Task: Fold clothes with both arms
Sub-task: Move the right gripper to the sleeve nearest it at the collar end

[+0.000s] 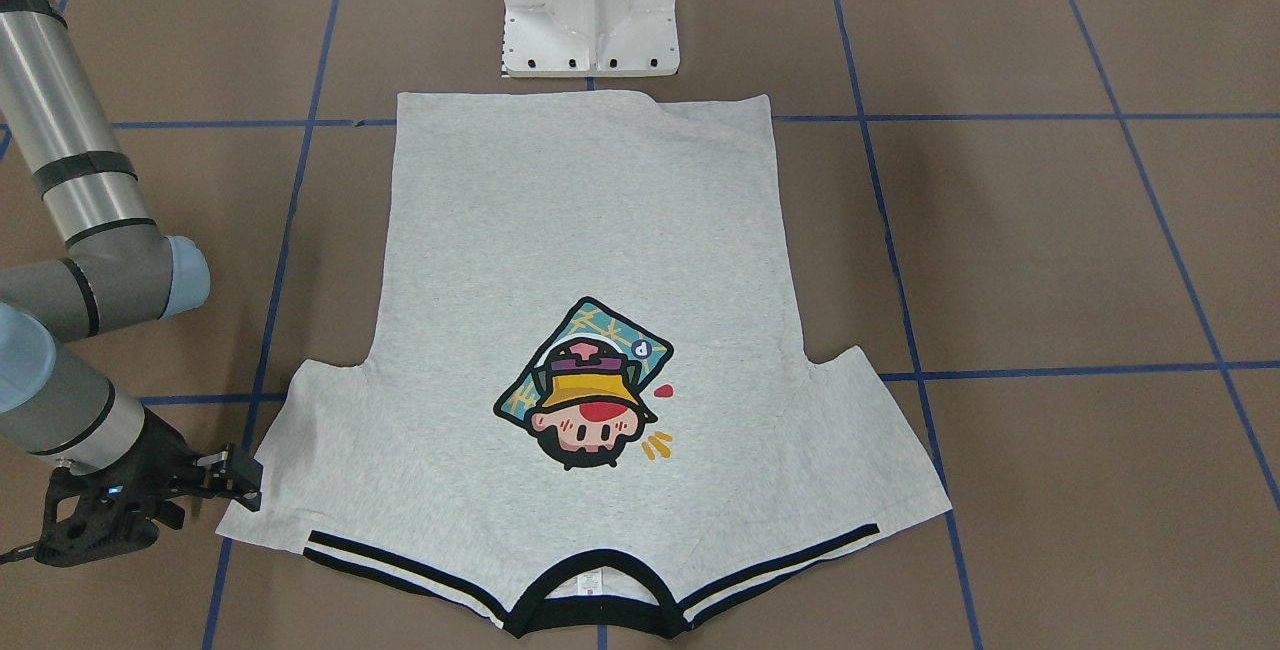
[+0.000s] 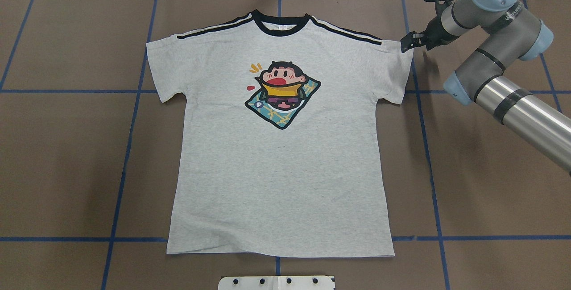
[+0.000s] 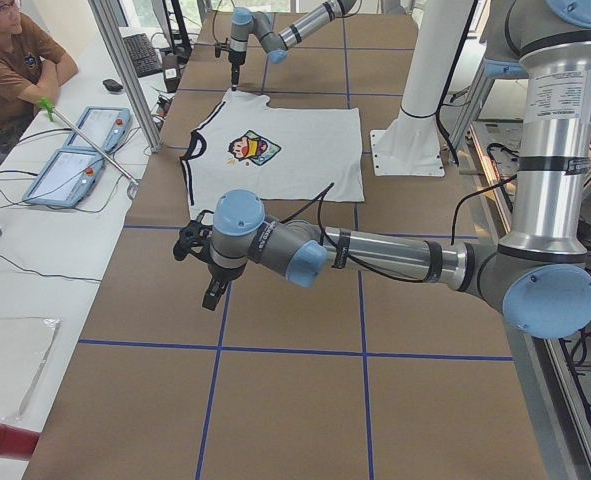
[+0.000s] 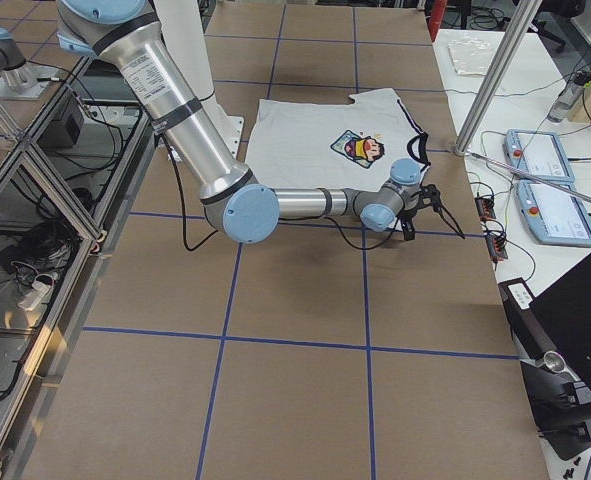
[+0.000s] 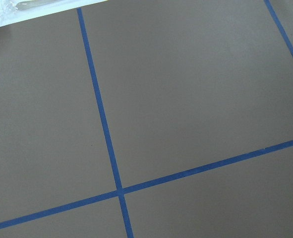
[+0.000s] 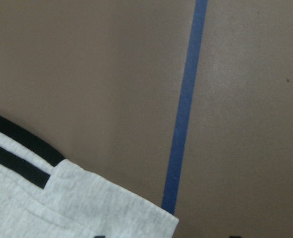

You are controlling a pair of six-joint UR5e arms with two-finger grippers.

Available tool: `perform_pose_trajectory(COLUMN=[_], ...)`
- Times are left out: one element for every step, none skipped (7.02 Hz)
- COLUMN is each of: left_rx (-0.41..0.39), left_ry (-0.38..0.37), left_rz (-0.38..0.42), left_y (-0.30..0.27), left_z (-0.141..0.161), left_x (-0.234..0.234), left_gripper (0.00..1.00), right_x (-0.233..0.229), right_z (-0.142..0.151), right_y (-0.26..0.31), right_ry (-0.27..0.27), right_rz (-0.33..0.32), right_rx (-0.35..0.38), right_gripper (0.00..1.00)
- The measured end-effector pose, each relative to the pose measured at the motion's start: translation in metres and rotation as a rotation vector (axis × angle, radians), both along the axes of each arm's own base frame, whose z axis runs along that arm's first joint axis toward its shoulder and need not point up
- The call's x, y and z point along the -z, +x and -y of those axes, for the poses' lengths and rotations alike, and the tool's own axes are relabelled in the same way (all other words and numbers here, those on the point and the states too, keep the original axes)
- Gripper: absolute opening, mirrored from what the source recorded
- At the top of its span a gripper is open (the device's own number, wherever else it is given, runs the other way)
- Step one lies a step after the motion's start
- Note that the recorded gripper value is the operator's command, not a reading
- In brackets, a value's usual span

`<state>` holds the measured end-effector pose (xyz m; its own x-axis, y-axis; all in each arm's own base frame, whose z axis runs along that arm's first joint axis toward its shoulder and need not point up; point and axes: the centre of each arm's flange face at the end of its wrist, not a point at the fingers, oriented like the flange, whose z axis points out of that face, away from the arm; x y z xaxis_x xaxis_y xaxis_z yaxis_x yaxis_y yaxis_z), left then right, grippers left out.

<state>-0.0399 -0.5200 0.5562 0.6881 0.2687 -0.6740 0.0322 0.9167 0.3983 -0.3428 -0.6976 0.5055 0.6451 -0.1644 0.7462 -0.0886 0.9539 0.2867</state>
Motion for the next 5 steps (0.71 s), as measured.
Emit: perform_pose_trajectory(left_rx=[0.000, 0.001, 0.001, 0.001, 0.001], left_ry=[0.002, 0.004, 0.005, 0.005, 0.004], left_rz=[0.000, -0.001, -0.001, -0.001, -0.001], left_y=[0.0000, 0.0001, 0.0001, 0.0001, 0.0001], left_z=[0.0008, 0.0012, 0.0014, 0.0017, 0.0017], left_x=[0.0012, 0.0023, 0.0030, 0.0030, 0.0025], left_gripper=[1.00, 1.00, 1.00, 1.00, 1.00], right_x=[-0.0013, 0.0007, 0.0014, 0.0026, 0.0051], right_z=[0.0047, 0.0094, 0.0114, 0.0128, 0.0142], right_y=[-0.0032, -0.0061, -0.0079, -0.0090, -0.0100], right_ry=[0.001, 0.003, 0.002, 0.002, 0.005], right_rz=[-0.006, -0.012, -0.017, -0.022, -0.025], right_rx=[-0.003, -0.007, -0.007, -0.006, -0.005], right_gripper=[0.66, 0.66, 0.66, 0.62, 0.61])
